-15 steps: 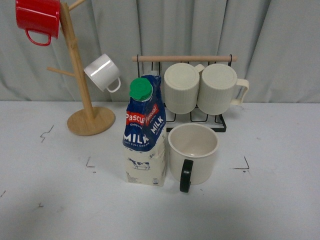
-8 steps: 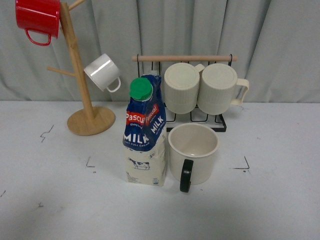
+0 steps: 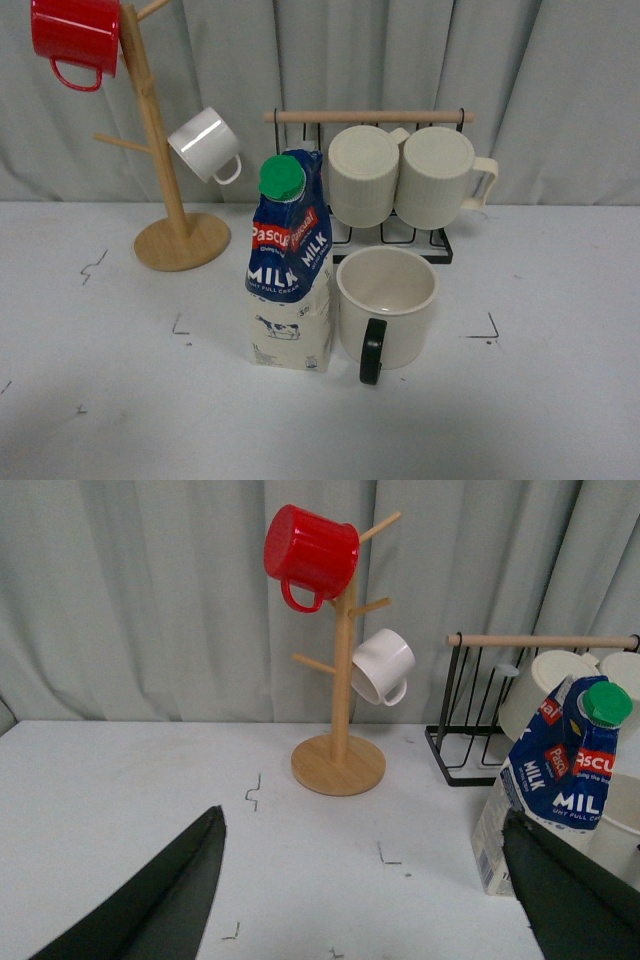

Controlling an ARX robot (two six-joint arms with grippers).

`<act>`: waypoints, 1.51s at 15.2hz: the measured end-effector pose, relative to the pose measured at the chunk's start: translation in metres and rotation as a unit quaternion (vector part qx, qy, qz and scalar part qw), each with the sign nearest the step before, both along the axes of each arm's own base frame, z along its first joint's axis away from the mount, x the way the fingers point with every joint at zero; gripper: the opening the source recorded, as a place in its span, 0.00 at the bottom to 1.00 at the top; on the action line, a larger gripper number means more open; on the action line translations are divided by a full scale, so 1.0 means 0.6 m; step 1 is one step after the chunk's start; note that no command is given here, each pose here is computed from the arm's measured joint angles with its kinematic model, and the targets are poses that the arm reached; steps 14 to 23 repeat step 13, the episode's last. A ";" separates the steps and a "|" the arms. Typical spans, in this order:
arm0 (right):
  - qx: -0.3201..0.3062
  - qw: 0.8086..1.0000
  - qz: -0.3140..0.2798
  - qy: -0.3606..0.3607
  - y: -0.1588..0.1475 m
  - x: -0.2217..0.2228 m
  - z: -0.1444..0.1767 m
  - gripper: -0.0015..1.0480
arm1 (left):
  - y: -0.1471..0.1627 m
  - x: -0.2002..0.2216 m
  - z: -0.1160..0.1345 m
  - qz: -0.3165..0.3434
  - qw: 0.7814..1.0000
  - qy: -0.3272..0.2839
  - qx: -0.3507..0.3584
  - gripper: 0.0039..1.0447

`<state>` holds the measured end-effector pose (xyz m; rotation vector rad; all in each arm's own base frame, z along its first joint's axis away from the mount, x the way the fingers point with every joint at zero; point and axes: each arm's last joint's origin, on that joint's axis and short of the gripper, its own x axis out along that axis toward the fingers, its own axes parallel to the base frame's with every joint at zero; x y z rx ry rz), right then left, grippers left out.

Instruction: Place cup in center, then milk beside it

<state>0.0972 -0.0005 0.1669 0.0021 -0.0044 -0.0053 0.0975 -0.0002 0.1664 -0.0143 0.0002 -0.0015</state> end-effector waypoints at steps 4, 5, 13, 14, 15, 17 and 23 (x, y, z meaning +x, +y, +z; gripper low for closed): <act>0.000 1.000 0.000 0.000 0.000 0.000 0.000 0.94 | 0.000 0.000 0.000 0.000 1.000 0.000 0.000 0.93; 0.000 1.000 0.000 0.000 0.000 0.000 0.000 0.94 | 0.000 0.000 0.000 0.000 1.000 0.000 0.000 0.93; 0.000 1.000 0.000 0.000 0.000 0.000 0.000 0.94 | 0.000 0.000 0.000 0.000 1.000 0.000 0.000 0.94; 0.000 1.000 0.000 0.000 0.000 0.000 0.000 0.94 | 0.000 0.000 0.000 0.000 1.000 0.000 0.000 0.94; 0.000 1.000 0.000 0.000 0.000 0.000 0.000 0.94 | 0.000 0.000 0.000 0.000 1.000 0.000 0.000 0.94; 0.000 1.000 0.000 0.000 0.000 0.000 0.000 0.94 | 0.000 0.000 0.000 0.000 1.000 0.000 0.000 0.94; 0.000 1.000 0.000 0.000 0.000 0.000 0.000 0.94 | 0.000 0.000 0.000 0.000 1.000 0.000 0.000 0.94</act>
